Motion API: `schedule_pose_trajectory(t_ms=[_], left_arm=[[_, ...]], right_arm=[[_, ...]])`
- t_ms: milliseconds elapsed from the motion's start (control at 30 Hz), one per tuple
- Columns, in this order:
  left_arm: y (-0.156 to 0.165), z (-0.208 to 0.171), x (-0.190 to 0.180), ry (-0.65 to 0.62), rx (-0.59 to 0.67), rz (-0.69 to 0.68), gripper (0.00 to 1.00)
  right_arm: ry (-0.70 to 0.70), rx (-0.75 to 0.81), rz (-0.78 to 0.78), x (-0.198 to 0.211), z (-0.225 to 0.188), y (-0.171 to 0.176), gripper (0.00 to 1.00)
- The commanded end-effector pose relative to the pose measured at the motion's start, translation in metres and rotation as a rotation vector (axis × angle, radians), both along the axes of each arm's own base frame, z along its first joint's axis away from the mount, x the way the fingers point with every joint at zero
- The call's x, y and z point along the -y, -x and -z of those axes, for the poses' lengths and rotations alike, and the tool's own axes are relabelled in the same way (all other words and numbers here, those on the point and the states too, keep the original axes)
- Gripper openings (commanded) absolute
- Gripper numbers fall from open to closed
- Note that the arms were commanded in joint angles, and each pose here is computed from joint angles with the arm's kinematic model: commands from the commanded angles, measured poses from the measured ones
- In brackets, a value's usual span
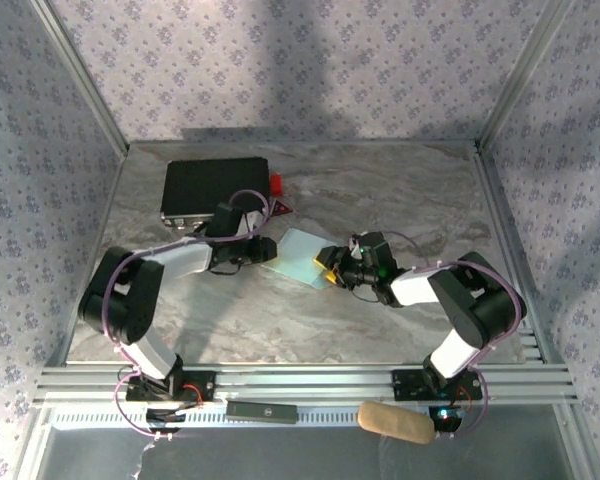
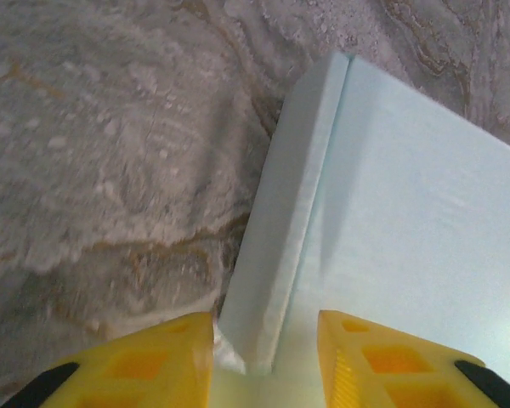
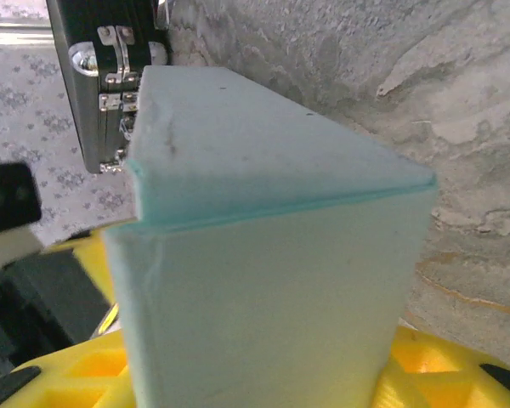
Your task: Fold the paper box
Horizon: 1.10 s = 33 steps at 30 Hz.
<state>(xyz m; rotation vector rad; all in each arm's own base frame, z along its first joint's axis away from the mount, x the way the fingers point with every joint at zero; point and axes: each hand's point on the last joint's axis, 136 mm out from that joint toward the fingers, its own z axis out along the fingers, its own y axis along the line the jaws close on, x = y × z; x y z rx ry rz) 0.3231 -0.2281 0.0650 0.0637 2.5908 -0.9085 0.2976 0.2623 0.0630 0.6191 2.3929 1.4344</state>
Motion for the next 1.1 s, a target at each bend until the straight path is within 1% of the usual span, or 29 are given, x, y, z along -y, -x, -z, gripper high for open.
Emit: schedule_pose_trajectory(t_ms=[0,33,100,133,200,267,367,433,500,567,600,633,733,767,800,867,933,1067], left_arm=[[-0.004,-0.039,-0.011,0.036,0.083,-0.100,0.41],[-0.004,-0.045,-0.015,0.044,0.095,-0.137,0.42],[-0.003,-0.055,-0.028,0.070,0.083,-0.256,0.47],[-0.003,-0.057,-0.032,0.096,0.063,-0.312,0.49],[-0.001,-0.061,-0.032,0.189,0.008,-0.395,0.51],[-0.001,-0.063,-0.028,0.271,-0.047,-0.449,0.54],[-0.003,-0.054,-0.026,0.312,-0.170,-0.527,0.57],[-0.004,-0.045,-0.021,0.353,-0.251,-0.569,0.58],[-0.005,-0.042,-0.014,0.425,-0.303,-0.601,0.59],[-0.006,-0.041,-0.011,0.475,-0.335,-0.650,0.65],[-0.005,-0.041,-0.008,0.500,-0.355,-0.675,0.66],[-0.004,-0.042,-0.006,0.518,-0.369,-0.695,0.76],[-0.001,-0.052,0.004,0.568,-0.376,-0.719,0.78],[0.001,-0.056,0.009,0.570,-0.372,-0.720,0.94],[0.004,-0.058,0.014,0.551,-0.376,-0.716,0.97],[0.006,-0.059,0.023,0.535,-0.376,-0.701,1.00],[0.003,-0.056,0.030,0.575,-0.390,-0.704,1.00],[0.002,-0.043,0.049,0.633,-0.494,-0.738,1.00]], right_arm=[[-0.033,-0.084,0.057,0.003,-0.004,-0.006,0.49],[-0.046,-0.099,0.064,0.004,-0.006,-0.006,0.49],[-0.080,-0.137,0.079,0.006,-0.012,-0.007,0.49],[-0.092,-0.158,0.086,0.008,-0.013,-0.006,0.50],[-0.116,-0.206,0.093,0.011,-0.018,-0.006,0.50],[-0.125,-0.242,0.088,0.015,-0.023,-0.005,0.50],[-0.136,-0.312,0.069,0.022,-0.026,-0.001,0.49],[-0.156,-0.349,0.063,0.026,-0.029,0.000,0.49],[-0.183,-0.387,0.062,0.031,-0.028,0.001,0.48],[-0.197,-0.411,0.059,0.034,-0.029,0.002,0.49],[-0.202,-0.419,0.056,0.035,-0.029,0.003,0.48],[-0.207,-0.424,0.054,0.036,-0.030,0.003,0.48],[-0.221,-0.437,0.059,0.037,-0.031,0.003,0.48],[-0.227,-0.439,0.062,0.038,-0.032,0.002,0.48],[-0.233,-0.440,0.066,0.038,-0.033,0.001,0.48],[-0.241,-0.444,0.068,0.037,-0.035,-0.001,0.48],[-0.242,-0.449,0.066,0.037,-0.035,0.000,0.47],[-0.246,-0.450,0.070,0.037,-0.037,0.001,0.47]])
